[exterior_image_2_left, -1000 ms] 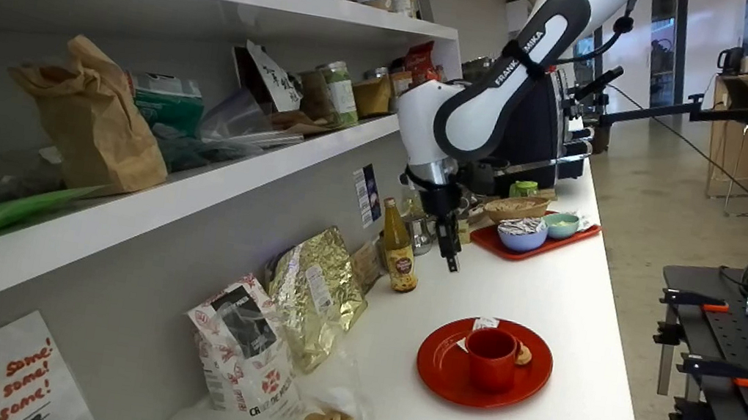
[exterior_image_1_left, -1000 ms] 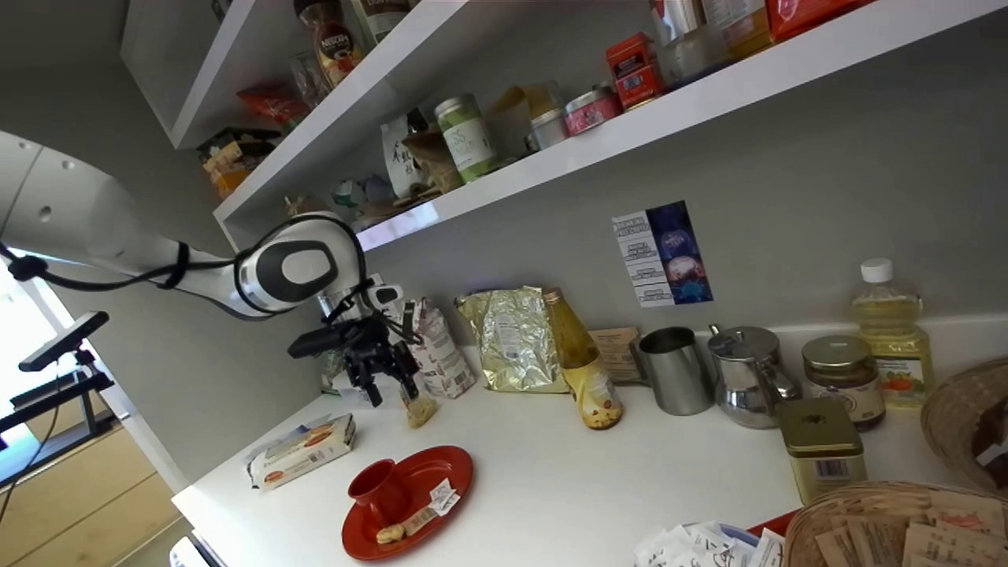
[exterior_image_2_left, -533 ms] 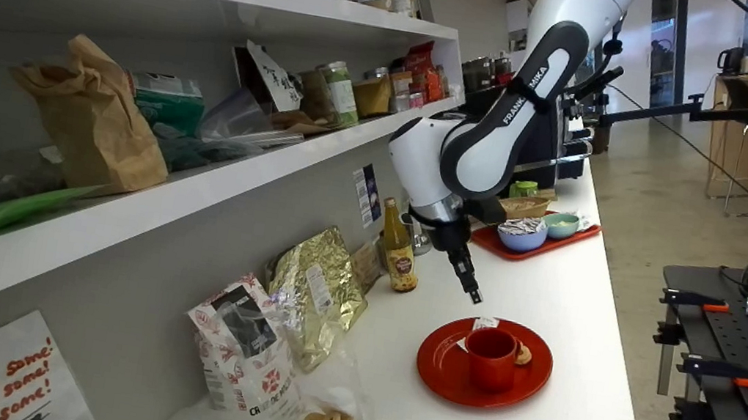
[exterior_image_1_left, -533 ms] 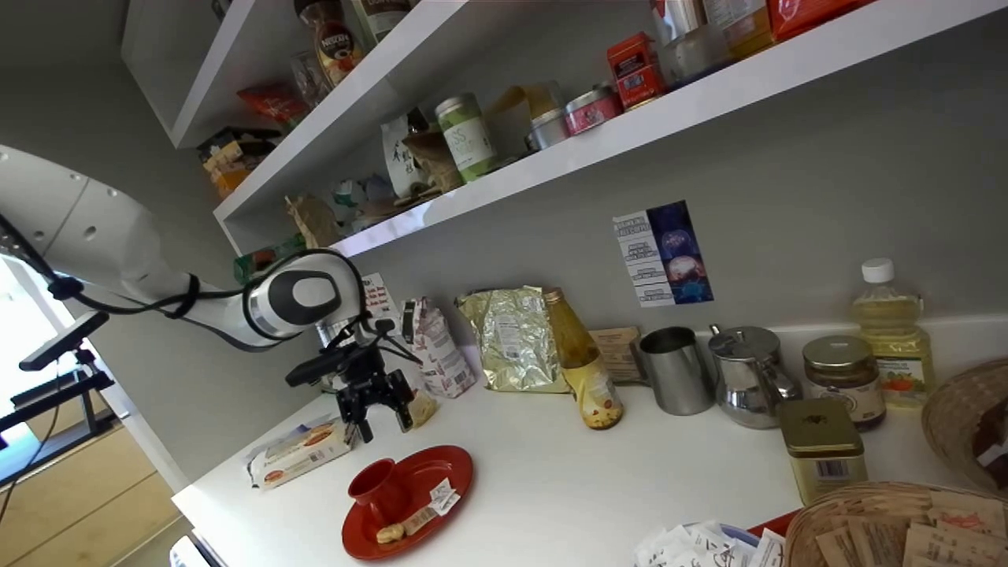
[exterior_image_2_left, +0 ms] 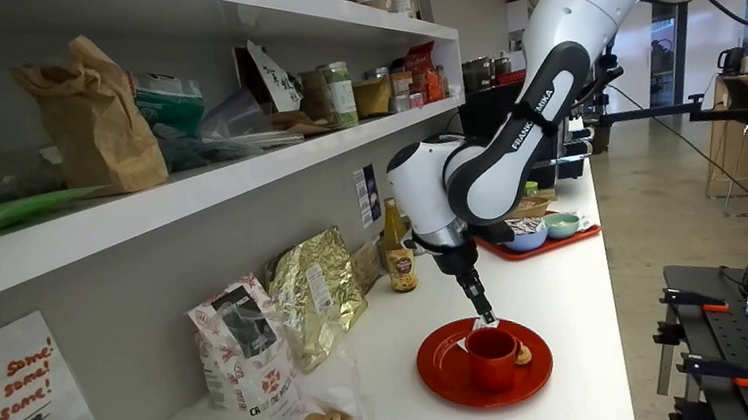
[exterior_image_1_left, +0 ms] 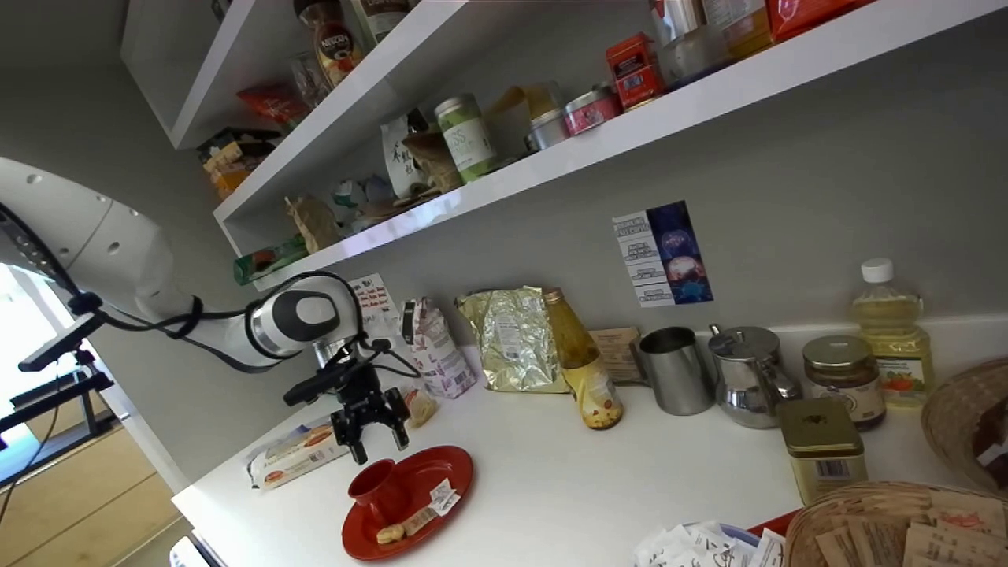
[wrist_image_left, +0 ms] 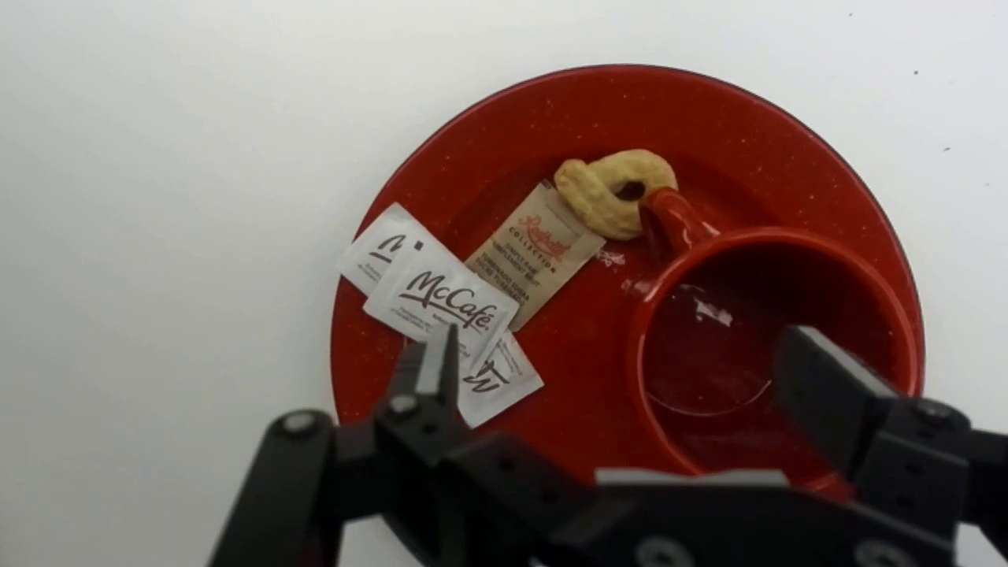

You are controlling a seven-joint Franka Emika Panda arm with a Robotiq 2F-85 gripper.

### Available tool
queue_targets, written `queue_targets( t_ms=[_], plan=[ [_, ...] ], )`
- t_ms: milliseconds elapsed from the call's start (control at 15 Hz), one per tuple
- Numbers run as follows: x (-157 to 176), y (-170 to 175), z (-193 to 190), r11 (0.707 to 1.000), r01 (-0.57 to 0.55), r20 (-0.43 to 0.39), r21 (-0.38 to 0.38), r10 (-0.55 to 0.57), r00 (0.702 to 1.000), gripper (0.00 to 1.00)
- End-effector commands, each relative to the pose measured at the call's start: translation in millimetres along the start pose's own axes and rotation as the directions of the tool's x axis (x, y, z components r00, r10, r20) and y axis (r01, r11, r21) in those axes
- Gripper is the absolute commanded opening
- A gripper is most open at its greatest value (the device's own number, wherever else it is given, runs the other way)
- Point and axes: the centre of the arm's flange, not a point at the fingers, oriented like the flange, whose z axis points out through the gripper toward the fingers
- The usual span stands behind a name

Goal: Place the cup on the counter

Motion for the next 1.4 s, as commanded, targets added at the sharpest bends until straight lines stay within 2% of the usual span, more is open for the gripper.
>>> queue_targets(
  t_ms=[0, 400, 1000, 1067, 1200, 1333],
  plan=[
    [17.0, 0.7, 7.7, 1.0, 0.019, 0.027, -0.01, -0.019, 0.999, 1.0],
    [36.9, -4.9, 15.4, 0.999, 0.04, 0.042, 0.0, -0.04, 0.998, 1.0],
    [55.0, 0.6, 47.6, 0.999, 0.047, 0.127, 0.02, -0.049, 0.991, 1.0],
    [56.3, 1.1, 49.8, 0.998, 0.06, 0.125, 0.023, -0.063, 0.99, 0.75],
    [59.1, 2.2, 52.3, 0.997, 0.077, 0.129, 0.026, -0.08, 0.988, 0.68],
    [61.4, 5.1, 52.3, 0.996, 0.079, 0.137, 0.034, -0.083, 0.987, 0.53]
  ],
)
